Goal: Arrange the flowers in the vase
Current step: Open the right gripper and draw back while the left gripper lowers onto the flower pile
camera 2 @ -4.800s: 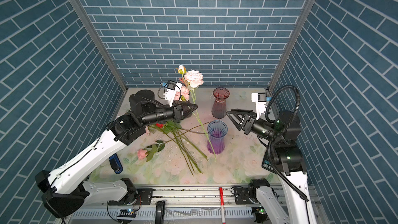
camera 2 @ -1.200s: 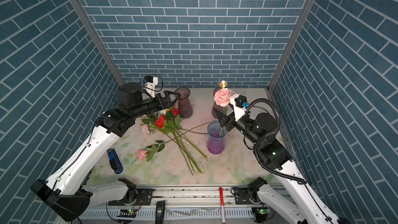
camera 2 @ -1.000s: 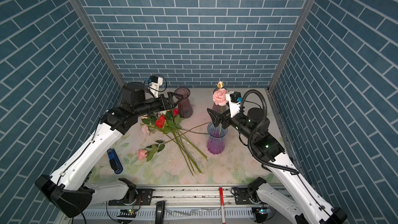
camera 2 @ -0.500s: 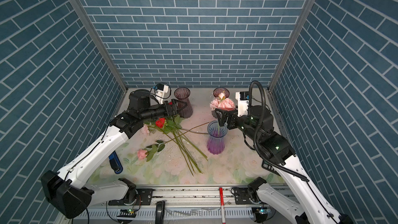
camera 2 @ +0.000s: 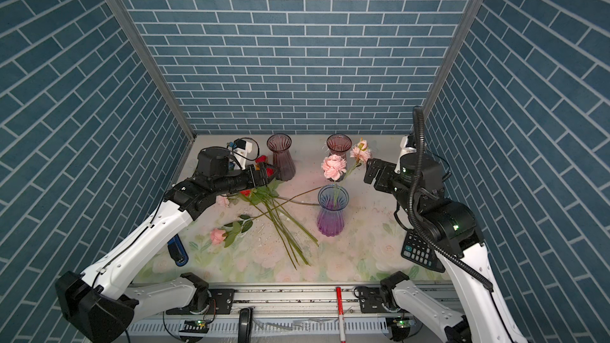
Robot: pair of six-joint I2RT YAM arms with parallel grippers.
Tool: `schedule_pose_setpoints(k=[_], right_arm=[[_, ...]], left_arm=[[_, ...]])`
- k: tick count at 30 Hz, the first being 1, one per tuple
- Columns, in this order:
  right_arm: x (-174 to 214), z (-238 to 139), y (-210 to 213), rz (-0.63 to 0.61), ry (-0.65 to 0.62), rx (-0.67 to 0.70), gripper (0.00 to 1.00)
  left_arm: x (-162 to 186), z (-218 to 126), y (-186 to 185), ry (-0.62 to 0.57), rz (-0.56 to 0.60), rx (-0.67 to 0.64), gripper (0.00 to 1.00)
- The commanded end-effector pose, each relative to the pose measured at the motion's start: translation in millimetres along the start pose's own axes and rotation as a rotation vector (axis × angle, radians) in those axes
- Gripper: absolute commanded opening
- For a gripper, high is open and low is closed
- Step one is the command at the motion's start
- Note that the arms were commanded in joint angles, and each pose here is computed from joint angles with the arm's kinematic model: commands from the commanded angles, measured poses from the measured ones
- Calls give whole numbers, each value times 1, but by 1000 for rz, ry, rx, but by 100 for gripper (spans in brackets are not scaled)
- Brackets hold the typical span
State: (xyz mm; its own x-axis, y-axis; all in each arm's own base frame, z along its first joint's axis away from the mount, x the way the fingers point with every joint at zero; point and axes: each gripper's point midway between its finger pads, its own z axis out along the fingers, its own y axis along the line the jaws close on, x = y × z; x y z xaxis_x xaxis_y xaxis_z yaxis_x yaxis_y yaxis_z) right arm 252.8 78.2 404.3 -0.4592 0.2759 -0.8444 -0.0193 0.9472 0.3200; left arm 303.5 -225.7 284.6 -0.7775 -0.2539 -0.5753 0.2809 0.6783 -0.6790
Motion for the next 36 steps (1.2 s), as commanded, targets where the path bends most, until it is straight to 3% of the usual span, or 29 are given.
schedule_pose_setpoints(k=[1,8,16,20,23,25,27,32,36], right_arm=[[4,18,17,-49,106,-64,99],[-3,42,59,-35,148,-260,99],[8,36,60,-34,100,-340,96],[22,36,60,-41,138,-358,95],[31,38,75,-60,188,-445,91],[33,39,88,-80,208,-517,81],[30,39,89,-98,199,-518,79],[27,35,72,-130,152,-434,80],[30,34,75,-107,145,-464,82]], left_arm=[[15,-3,6,47,-26,-17,100],[34,-11,15,67,-56,-53,97],[29,-24,31,38,-36,-172,96],[30,-21,42,37,-71,-221,100],[31,-9,39,76,-89,-186,100],[34,-4,44,107,-89,-208,100],[36,1,52,126,-102,-222,95],[48,15,82,201,-214,-232,65],[53,27,105,200,-300,-217,57]])
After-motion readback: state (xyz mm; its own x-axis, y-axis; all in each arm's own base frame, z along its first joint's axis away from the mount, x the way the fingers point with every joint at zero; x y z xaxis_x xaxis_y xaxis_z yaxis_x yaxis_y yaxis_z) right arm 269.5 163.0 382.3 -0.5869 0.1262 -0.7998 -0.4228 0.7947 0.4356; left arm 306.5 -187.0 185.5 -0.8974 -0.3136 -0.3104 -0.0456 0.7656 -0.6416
